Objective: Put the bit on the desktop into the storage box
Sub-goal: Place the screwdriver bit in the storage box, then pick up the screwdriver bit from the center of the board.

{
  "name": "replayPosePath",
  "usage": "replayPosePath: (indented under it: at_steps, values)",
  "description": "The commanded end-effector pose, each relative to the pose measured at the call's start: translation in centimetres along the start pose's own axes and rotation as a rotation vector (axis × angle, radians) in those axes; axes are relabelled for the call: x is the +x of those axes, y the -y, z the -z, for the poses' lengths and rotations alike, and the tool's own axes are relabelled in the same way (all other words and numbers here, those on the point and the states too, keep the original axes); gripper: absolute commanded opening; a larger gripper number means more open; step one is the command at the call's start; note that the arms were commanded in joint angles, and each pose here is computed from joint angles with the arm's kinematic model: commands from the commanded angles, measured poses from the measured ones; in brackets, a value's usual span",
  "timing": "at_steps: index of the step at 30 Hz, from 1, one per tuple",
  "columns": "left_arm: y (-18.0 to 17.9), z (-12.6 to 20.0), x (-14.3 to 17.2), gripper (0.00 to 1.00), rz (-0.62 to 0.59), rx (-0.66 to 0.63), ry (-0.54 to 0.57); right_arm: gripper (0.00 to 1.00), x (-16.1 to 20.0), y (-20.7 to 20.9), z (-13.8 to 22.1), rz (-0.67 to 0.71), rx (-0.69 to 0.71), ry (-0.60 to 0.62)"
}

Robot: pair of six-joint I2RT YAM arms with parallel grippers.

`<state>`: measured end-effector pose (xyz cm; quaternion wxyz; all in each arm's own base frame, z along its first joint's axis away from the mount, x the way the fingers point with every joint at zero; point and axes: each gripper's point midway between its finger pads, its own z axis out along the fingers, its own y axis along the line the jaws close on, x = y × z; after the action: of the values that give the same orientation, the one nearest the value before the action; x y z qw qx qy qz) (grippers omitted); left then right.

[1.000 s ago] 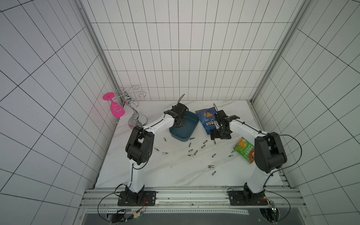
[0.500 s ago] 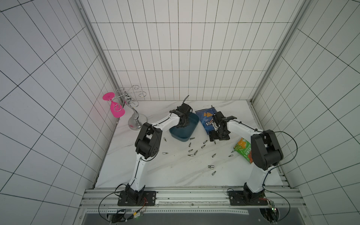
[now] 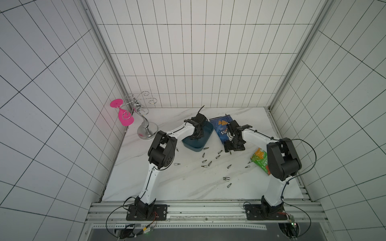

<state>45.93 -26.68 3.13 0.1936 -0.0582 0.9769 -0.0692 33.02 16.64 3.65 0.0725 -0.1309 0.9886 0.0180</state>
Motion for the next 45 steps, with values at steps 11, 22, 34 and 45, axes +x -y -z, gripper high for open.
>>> replayPosePath:
  at_steps: [11, 22, 34, 45]
  values:
    - [0.4, 0.0, -0.2, 0.04, -0.036, 0.003, 0.003, 0.56, 0.0, -0.8, -1.5, 0.019, -0.019, -0.033]
    - [0.4, 0.9, -0.6, 0.35, -0.038, 0.001, 0.021, 0.41, 0.5, -1.0, -2.3, 0.024, -0.032, -0.062]
    - [1.1, 6.7, -3.7, 0.55, -0.025, 0.032, 0.129, 0.26, 1.4, -0.8, -2.9, 0.032, -0.022, -0.096]
    - [-2.5, 14.5, -5.3, 0.57, 0.03, 0.02, 0.21, 0.06, 2.0, -1.2, -3.5, 0.023, -0.048, -0.127]
